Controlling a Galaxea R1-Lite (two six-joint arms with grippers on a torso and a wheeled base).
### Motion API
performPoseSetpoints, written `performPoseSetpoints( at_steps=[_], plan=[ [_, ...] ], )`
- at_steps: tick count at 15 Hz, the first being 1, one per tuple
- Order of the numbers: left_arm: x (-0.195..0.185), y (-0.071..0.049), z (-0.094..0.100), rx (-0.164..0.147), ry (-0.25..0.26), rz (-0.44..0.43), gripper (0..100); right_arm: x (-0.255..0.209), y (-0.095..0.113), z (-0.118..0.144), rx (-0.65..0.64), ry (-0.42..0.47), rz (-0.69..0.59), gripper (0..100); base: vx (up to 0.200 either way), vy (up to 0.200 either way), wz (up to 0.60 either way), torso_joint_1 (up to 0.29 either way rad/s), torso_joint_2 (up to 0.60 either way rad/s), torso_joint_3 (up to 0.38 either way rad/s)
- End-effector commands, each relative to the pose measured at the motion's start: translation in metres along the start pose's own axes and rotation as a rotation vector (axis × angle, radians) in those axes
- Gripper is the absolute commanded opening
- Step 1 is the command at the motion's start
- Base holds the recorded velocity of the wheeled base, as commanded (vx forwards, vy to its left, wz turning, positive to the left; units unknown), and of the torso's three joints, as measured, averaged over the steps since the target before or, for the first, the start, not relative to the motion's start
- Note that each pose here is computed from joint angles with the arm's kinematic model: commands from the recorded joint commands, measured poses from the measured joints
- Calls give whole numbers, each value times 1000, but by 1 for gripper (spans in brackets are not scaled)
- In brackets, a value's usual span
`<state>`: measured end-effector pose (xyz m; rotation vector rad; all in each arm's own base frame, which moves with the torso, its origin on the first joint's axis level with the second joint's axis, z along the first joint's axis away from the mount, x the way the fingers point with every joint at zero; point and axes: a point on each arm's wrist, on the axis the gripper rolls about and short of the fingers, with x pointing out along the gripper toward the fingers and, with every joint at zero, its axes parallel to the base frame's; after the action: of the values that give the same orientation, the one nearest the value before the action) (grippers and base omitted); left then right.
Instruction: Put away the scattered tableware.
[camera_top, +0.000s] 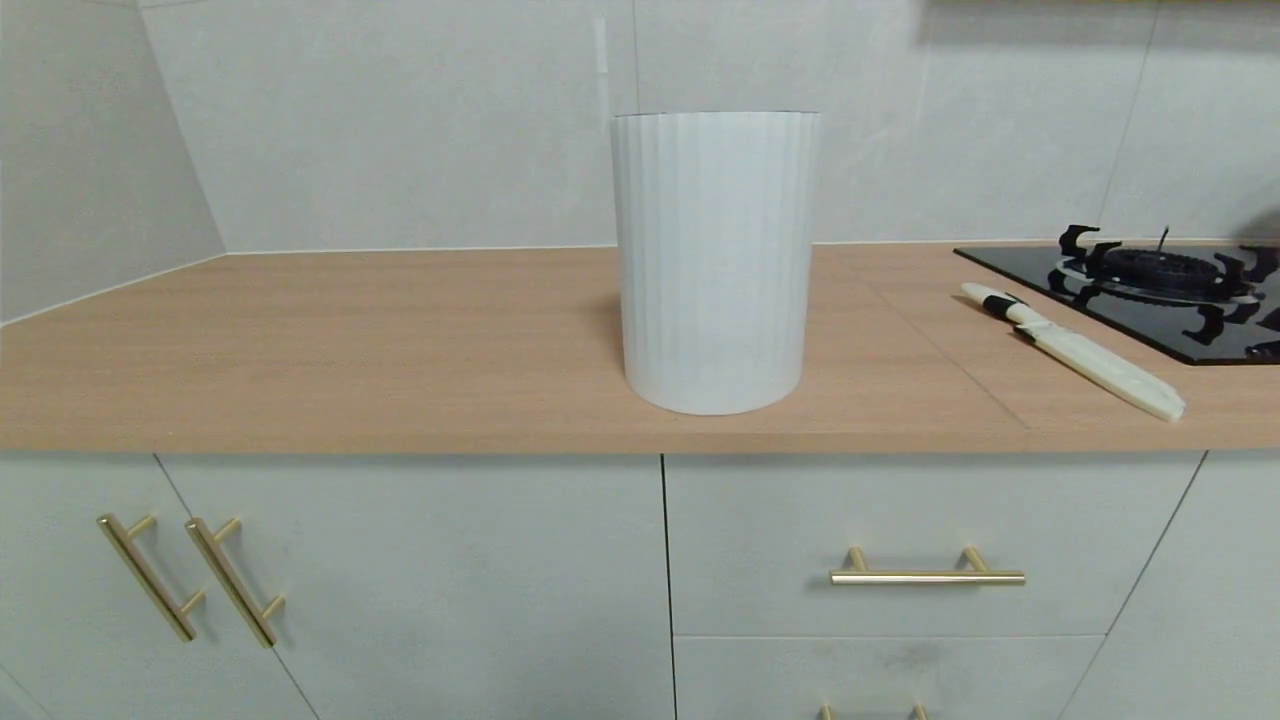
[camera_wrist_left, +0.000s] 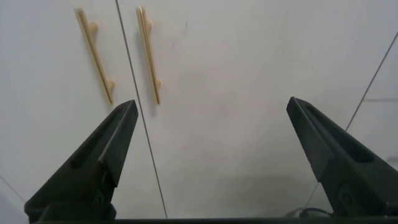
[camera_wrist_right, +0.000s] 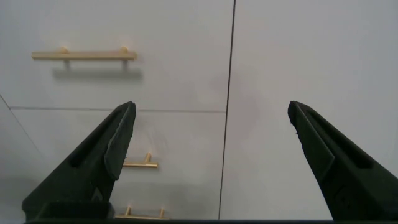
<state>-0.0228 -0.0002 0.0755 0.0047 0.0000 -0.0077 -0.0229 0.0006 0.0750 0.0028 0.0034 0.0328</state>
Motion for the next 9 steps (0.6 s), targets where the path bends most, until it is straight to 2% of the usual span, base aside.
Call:
performPoseSetpoints(
  at_steps=[1, 9],
  plan=[
    [0, 0, 0, 0, -2, 0, 100, 0, 0, 0, 0, 1, -1, 100, 0, 0, 0, 32, -139, -281],
    [0, 0, 0, 0, -2, 0, 100, 0, 0, 0, -1, 1, 1, 100, 0, 0, 0, 179, -497, -287]
  ],
)
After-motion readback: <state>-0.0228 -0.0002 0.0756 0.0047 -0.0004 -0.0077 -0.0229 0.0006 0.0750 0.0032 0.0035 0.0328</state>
